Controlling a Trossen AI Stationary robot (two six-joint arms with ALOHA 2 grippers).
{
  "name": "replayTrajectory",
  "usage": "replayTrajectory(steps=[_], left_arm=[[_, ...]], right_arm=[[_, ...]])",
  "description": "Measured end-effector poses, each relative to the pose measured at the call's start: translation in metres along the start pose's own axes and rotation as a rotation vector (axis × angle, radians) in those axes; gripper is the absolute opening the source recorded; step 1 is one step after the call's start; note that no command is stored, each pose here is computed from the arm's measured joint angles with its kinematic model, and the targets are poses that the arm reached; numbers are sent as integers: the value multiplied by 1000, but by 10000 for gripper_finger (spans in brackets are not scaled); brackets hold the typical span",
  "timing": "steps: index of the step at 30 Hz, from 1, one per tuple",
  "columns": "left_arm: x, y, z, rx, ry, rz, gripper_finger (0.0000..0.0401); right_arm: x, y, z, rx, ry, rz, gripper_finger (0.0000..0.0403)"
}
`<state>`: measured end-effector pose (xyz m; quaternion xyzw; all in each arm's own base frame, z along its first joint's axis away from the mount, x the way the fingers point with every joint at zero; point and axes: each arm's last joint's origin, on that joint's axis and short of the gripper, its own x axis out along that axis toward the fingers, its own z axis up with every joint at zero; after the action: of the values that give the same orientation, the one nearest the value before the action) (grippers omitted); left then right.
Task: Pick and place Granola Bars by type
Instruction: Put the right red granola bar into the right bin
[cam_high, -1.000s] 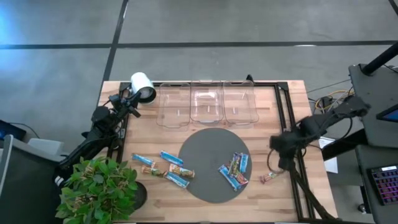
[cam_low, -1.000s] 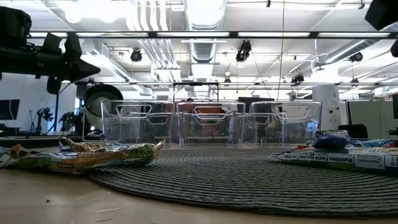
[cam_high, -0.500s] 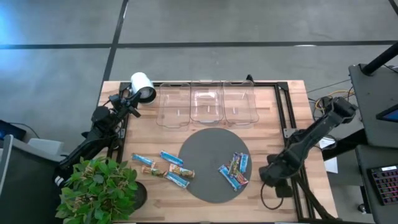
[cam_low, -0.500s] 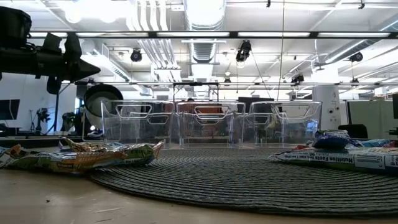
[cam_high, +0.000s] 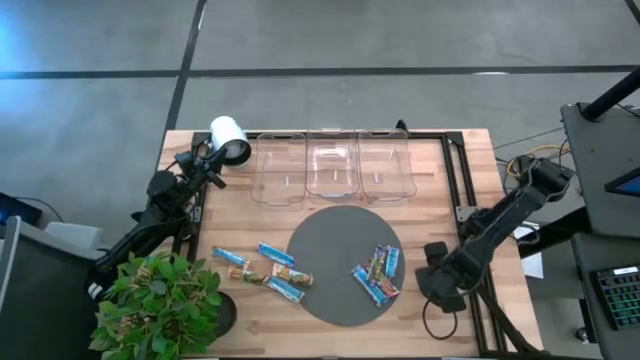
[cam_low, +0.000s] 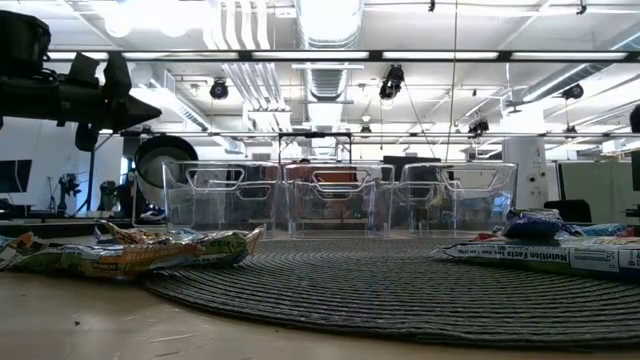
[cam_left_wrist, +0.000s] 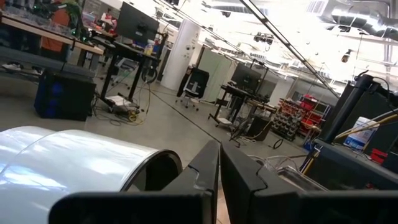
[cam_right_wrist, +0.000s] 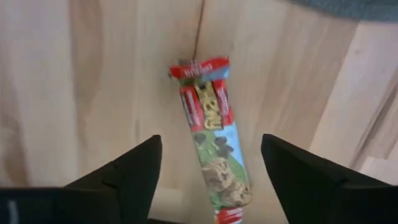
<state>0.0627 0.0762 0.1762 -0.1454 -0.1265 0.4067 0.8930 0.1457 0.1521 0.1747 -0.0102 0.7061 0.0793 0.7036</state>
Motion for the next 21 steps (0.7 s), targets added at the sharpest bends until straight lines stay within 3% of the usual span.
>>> replayTrajectory(steps=[11, 16, 21], left_arm=[[0, 0, 0, 0, 0, 0, 0], [0, 0, 0, 0, 2, 1, 0], [0, 0, 0, 0, 3, 1, 0]], right_arm=[[35, -9, -9, -35, 51, -39, 291], [43, -14, -13, -30, 68, -63, 270], [46, -17, -15, -19, 52, -101, 224]])
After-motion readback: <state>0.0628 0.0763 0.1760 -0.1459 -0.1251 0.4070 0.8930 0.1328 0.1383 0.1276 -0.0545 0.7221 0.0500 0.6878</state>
